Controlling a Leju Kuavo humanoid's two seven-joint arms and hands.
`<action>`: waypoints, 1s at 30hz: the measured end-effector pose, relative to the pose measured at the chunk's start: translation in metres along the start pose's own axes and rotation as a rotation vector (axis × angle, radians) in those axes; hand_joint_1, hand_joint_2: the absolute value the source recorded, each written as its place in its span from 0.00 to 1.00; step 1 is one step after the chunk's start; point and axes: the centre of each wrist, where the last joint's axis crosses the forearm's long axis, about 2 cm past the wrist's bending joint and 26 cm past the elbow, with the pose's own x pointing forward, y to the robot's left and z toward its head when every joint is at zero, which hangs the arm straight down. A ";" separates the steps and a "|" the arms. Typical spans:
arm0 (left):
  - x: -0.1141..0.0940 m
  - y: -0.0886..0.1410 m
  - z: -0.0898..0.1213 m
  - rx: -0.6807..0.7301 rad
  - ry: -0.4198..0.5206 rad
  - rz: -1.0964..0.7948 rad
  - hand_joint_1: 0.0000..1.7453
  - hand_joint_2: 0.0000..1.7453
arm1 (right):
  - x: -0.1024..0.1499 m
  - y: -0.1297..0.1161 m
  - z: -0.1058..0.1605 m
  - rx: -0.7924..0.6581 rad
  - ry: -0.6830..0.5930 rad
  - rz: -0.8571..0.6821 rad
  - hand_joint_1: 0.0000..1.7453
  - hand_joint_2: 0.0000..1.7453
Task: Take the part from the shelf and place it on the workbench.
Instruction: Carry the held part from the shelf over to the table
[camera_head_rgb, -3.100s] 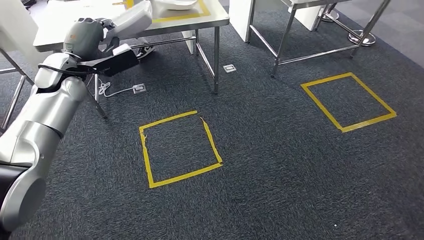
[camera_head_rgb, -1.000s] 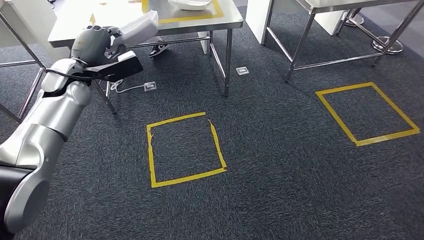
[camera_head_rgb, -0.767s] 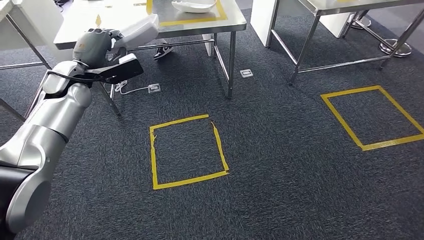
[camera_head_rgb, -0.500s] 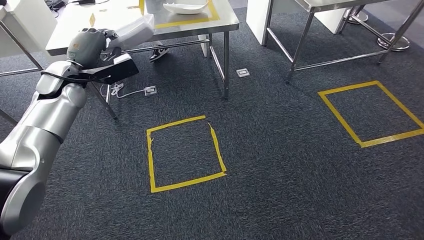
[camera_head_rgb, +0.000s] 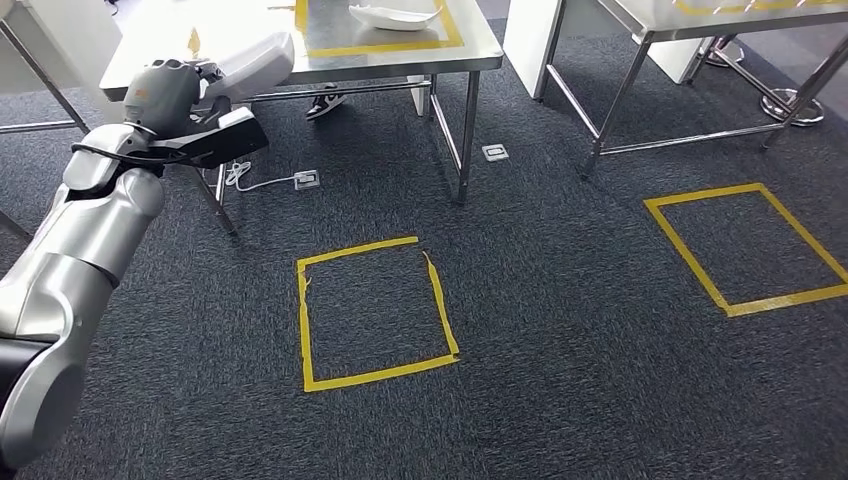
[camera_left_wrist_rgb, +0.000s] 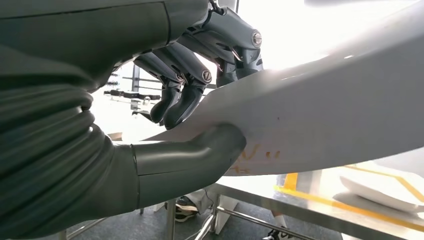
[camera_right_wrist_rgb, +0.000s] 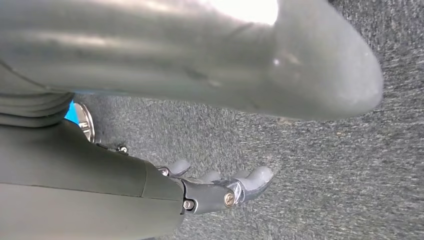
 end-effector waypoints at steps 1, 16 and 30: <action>0.001 -0.002 0.000 -0.004 0.000 0.001 0.83 1.00 | 0.000 0.000 0.000 0.000 0.002 -0.001 0.00 0.00; 0.005 -0.005 -0.002 -0.016 0.008 -0.010 0.83 1.00 | 0.000 -0.001 0.000 -0.012 -0.001 0.000 0.00 0.00; -0.010 -0.010 0.005 -0.044 0.064 -0.011 0.83 1.00 | 0.000 0.001 0.000 0.001 0.002 0.001 0.00 0.00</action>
